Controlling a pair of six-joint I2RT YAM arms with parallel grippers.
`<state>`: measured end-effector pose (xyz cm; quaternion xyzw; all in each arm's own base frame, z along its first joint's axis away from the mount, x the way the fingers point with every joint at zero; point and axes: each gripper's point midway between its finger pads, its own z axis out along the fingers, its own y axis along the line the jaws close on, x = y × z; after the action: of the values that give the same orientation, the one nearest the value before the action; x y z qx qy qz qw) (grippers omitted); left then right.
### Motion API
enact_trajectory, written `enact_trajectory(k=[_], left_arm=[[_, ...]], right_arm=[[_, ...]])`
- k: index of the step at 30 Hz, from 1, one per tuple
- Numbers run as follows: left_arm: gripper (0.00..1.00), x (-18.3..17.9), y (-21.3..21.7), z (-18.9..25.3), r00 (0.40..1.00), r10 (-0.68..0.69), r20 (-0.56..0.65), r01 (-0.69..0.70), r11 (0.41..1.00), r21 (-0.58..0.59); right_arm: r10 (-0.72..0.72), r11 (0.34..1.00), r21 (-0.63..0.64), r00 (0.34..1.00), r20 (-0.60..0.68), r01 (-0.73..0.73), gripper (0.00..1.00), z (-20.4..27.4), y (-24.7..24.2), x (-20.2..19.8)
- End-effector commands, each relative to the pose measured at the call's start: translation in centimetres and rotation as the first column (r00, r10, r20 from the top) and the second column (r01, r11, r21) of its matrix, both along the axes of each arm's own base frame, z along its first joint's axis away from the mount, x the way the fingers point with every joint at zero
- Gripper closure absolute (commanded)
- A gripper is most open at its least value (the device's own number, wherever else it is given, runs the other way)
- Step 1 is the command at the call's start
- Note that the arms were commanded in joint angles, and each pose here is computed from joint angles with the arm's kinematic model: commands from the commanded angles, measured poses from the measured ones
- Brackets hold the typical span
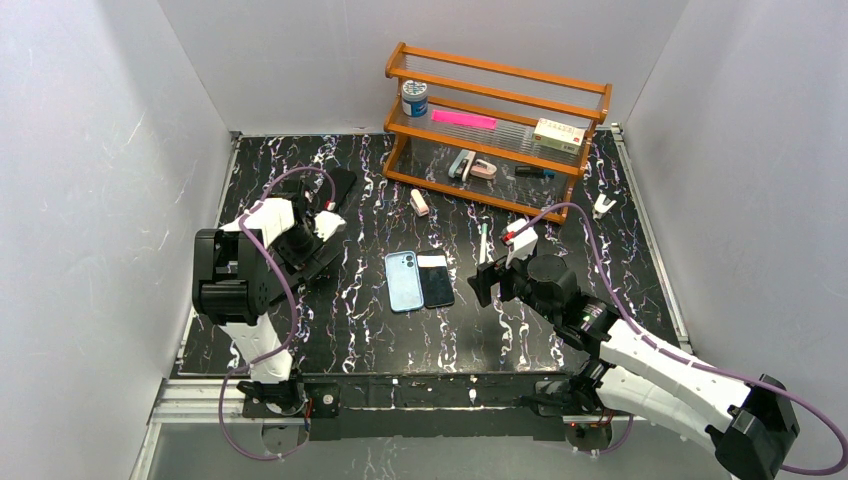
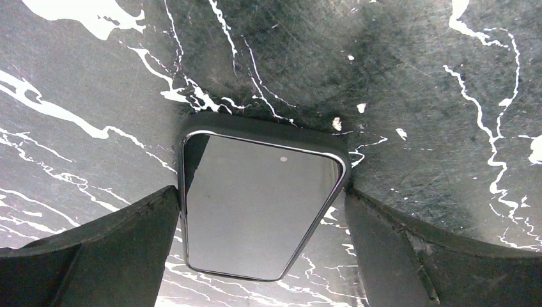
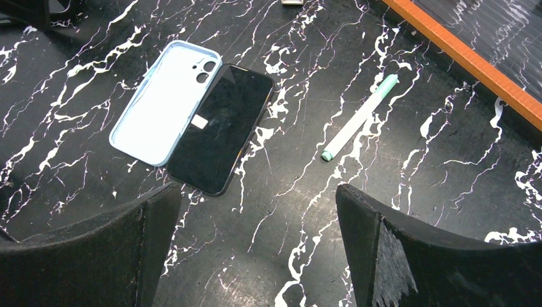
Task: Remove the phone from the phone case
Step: Pick up the phone at the center of the board.
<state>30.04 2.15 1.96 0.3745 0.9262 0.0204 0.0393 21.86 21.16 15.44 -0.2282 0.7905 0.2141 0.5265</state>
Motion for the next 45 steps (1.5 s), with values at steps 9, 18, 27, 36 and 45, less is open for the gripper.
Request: enact_trajectory(k=[9,18,27,36,45], left_arm=[[0.18,-3.0,-1.7,-1.8,0.992,0.062,-0.110,-0.071,0.994,-0.079],[0.58,-1.2,-4.7,-0.9,0.904,0.418,-0.093,-0.428,0.887,-0.175],[0.73,-0.1,-5.0,0.2,0.470,0.878,0.097,-0.863,0.479,-0.158],[0.39,-2.7,-6.8,0.0,0.373,0.908,0.193,-0.915,0.395,-0.088],[0.02,-4.1,-8.7,0.3,0.534,0.838,0.110,-0.841,0.540,-0.033]], right_arm=[[0.002,1.000,0.004,0.999,0.033,-0.002,0.01,0.5,0.1,0.3],[-0.003,1.000,0.017,0.999,0.038,0.002,0.02,1.0,0.1,0.3],[-0.007,1.000,0.023,1.000,0.025,0.006,0.01,0.9,0.1,0.2],[0.008,1.000,0.022,1.000,-0.005,-0.008,0.01,0.5,0.3,-0.2],[0.011,0.999,0.033,0.999,-0.030,-0.010,0.02,0.7,0.4,-0.6]])
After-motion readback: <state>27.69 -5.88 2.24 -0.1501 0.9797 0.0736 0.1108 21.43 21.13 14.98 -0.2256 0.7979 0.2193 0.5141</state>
